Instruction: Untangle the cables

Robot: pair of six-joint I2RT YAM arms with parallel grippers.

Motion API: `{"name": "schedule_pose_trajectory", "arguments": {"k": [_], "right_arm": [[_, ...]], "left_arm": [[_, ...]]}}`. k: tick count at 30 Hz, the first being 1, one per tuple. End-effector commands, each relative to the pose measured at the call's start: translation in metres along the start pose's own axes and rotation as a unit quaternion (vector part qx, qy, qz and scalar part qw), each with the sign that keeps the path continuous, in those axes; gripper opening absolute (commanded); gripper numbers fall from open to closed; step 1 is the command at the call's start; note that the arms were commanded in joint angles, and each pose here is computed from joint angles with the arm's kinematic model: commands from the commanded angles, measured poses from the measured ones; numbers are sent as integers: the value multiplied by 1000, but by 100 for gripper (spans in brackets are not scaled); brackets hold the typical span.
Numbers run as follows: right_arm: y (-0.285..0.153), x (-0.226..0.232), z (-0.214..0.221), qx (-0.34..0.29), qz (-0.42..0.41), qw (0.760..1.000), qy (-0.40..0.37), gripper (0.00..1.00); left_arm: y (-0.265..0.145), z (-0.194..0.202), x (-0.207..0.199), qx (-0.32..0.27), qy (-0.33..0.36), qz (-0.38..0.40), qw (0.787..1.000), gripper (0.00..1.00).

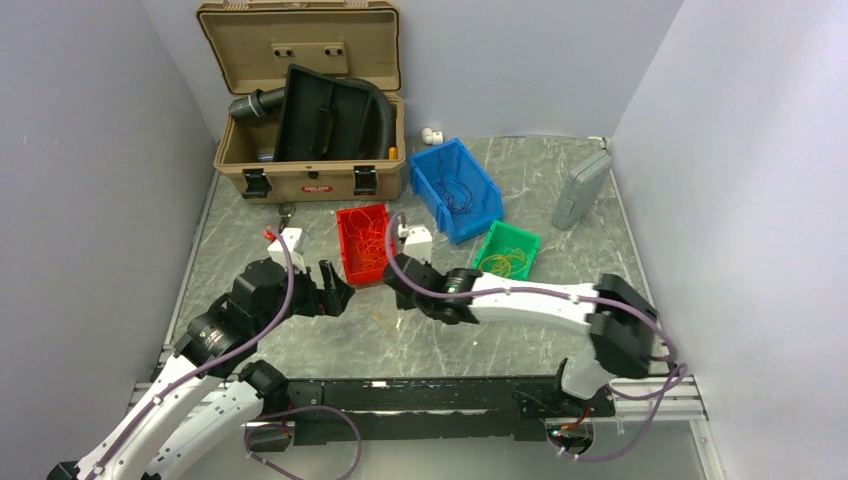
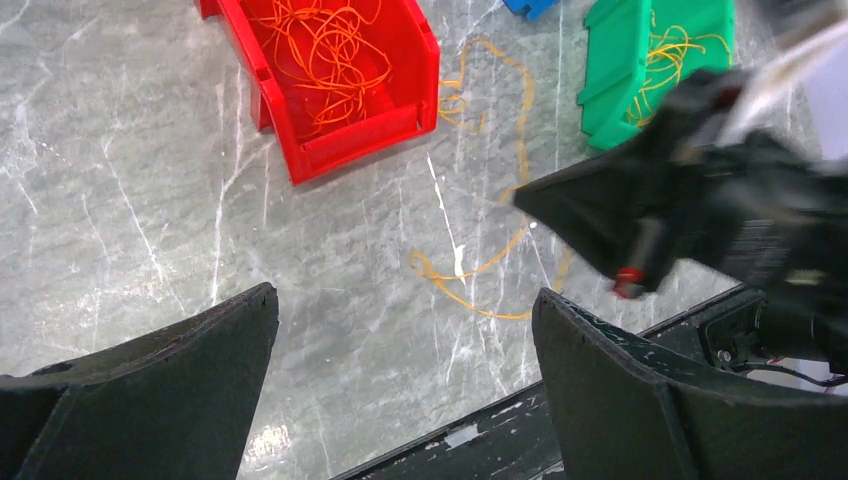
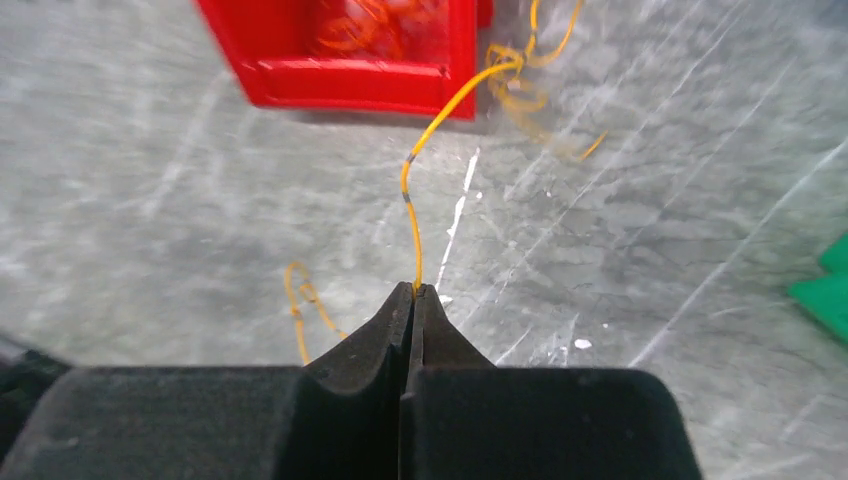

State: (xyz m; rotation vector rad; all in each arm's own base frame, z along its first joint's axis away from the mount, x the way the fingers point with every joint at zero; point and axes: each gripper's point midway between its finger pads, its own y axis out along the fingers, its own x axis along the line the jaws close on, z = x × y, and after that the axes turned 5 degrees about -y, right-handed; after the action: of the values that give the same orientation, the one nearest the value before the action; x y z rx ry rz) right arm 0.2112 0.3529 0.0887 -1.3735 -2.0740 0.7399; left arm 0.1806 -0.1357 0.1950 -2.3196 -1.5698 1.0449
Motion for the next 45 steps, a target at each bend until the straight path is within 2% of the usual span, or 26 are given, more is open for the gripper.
{"name": "schedule_pose_trajectory", "arguments": {"k": [1, 10, 14, 19, 26, 30, 37, 43, 45], "right_arm": [[-57, -10, -50, -60, -29, 998, 0, 0], [-124, -53, -96, -67, -117, 986, 95, 0], [-144, -79, -98, -57, -142, 980, 124, 0], [-151, -104, -80, -17, -153, 977, 149, 0], [-142, -120, -52, 26, -154, 969, 193, 0], [-130, -144, -48, 33, -118, 968, 220, 2], [-92, -189, -36, 67, -80, 955, 279, 0], [-62, -229, -46, 55, -60, 938, 336, 0], [-47, -246, -47, 60, -30, 937, 344, 0]], "left_arm": [[-7, -19, -12, -27, 13, 21, 999, 99], [-6, -23, -24, -24, 19, 46, 998, 99], [-7, -24, -26, -23, 18, 49, 998, 99], [-6, -22, -26, -24, 13, 53, 998, 99], [-7, -23, -27, -24, 12, 54, 998, 100], [-9, -23, -26, -24, 13, 54, 998, 99], [-12, -23, -25, -24, 15, 50, 998, 99], [-10, -22, -25, -26, 12, 54, 998, 99], [-8, -22, -26, -25, 10, 55, 998, 99]]}}
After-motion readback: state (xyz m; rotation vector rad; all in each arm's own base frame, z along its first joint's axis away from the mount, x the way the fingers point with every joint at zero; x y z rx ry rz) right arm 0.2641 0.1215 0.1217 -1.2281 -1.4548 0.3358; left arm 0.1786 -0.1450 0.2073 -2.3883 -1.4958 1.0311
